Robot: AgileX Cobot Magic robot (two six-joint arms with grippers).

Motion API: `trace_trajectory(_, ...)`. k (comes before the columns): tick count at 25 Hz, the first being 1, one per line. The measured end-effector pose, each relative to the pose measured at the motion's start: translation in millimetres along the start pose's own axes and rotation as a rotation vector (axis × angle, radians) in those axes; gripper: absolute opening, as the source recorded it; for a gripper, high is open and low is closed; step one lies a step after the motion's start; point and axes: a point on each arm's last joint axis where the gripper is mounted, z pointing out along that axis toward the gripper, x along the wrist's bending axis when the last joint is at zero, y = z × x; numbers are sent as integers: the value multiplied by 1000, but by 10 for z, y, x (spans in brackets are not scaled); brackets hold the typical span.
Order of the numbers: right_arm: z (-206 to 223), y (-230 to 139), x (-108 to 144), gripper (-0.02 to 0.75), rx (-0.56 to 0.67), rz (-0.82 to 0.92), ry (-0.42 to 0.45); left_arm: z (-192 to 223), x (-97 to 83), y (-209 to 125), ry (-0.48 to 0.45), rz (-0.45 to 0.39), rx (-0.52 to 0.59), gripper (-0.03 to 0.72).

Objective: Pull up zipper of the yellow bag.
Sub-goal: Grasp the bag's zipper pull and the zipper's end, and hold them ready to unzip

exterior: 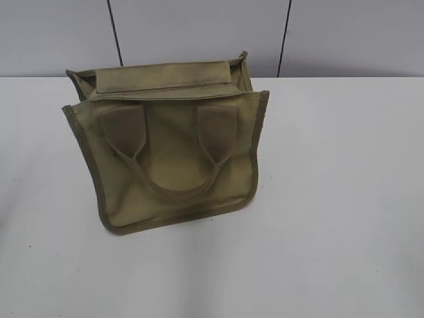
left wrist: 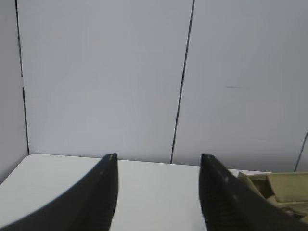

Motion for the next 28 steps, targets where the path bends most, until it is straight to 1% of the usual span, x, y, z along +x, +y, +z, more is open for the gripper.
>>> trace_trajectory(2, 0, 0, 0, 577, 0, 0, 0, 160, 29, -123, 21, 5, -2, 404)
trace_trajectory(4, 0, 0, 0, 577, 0, 0, 0, 329, 48, -247, 33, 25, 30, 401)
trace_trajectory(7, 0, 0, 0, 577, 0, 0, 0, 569, 49, -441, 23, 61, 118, 388)
trace_trajectory(9, 0, 0, 0, 577, 0, 0, 0, 736, 16, -633, -14, 79, 199, 373)
trace_trajectory(13, 0, 0, 0, 577, 0, 0, 0, 910, -142, -878, -169, 148, 253, 349)
trace_trajectory(16, 0, 0, 0, 577, 0, 0, 0, 1021, -221, -1120, -264, 161, 313, 328)
trace_trajectory(20, 0, 0, 0, 577, 0, 0, 0, 1133, -308, -1375, -374, 132, 325, 314)
trace_trajectory(25, 0, 0, 0, 577, 0, 0, 0, 1282, -440, -1715, -552, 115, 357, 313)
trace_trajectory(28, 0, 0, 0, 577, 0, 0, 0, 1369, -474, -1842, -596, 87, 352, 313)
